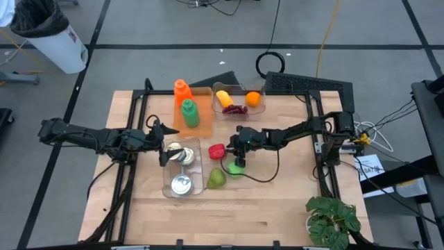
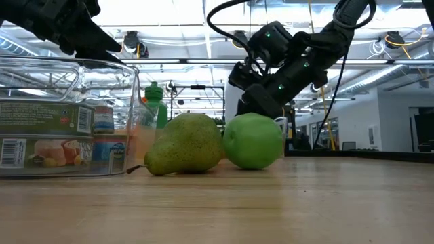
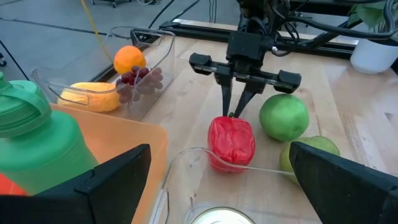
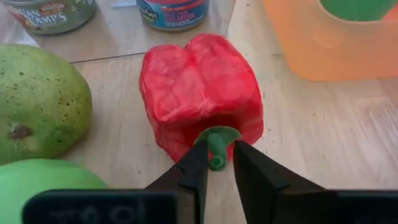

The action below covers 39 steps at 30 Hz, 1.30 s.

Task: Pick & Place Food Item
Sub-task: Put the red and green bell peppers into the top transparent bin

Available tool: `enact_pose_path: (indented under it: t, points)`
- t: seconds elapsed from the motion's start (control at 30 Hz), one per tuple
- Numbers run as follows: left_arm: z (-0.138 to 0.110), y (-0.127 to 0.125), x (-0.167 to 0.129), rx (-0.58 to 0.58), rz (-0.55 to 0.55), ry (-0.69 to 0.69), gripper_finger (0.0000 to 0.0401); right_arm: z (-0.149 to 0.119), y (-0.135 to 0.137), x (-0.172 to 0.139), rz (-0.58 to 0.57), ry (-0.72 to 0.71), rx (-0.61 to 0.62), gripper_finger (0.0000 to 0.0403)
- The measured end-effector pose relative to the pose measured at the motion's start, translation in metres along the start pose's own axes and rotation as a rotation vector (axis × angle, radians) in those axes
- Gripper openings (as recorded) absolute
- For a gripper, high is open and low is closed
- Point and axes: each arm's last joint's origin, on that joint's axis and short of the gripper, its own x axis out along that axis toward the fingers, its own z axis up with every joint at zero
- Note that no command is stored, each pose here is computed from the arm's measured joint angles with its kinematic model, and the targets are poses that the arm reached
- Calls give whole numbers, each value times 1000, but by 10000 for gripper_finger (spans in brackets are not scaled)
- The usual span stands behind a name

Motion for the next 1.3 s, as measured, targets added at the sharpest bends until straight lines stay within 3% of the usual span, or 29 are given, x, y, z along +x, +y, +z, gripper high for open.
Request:
enact_pose_path:
  t: [0.23, 0.4, 0.67, 0.77, 0.9, 1.0, 1.13, 1.3]
  points:
    - [0, 0, 0, -1, 0, -1, 397, 0, 0, 0, 0, 2, -16, 18]
    - [0, 0, 0, -6, 0, -1, 397, 2, 0, -2, -3, -4, -18, 12]
    - [0, 0, 0, -3, 0, -2, 397, 41, -4, -46, -35, -168, -94, 12]
    - [0, 0, 0, -2, 0, -1, 397, 53, -11, -70, -177, -197, -143, 12]
    - [0, 0, 0, -2, 0, -1, 397, 60, -26, -100, -457, -143, -232, 12]
    - [0, 0, 0, -1, 1, -1, 397, 69, -40, -123, -598, -60, -265, 12]
    - [0, 0, 0, -1, 0, -3, 397, 76, -66, -145, -661, 99, -238, 12]
    - [1, 0, 0, -2, 0, -7, 397, 65, -98, -154, -689, 299, -186, 12]
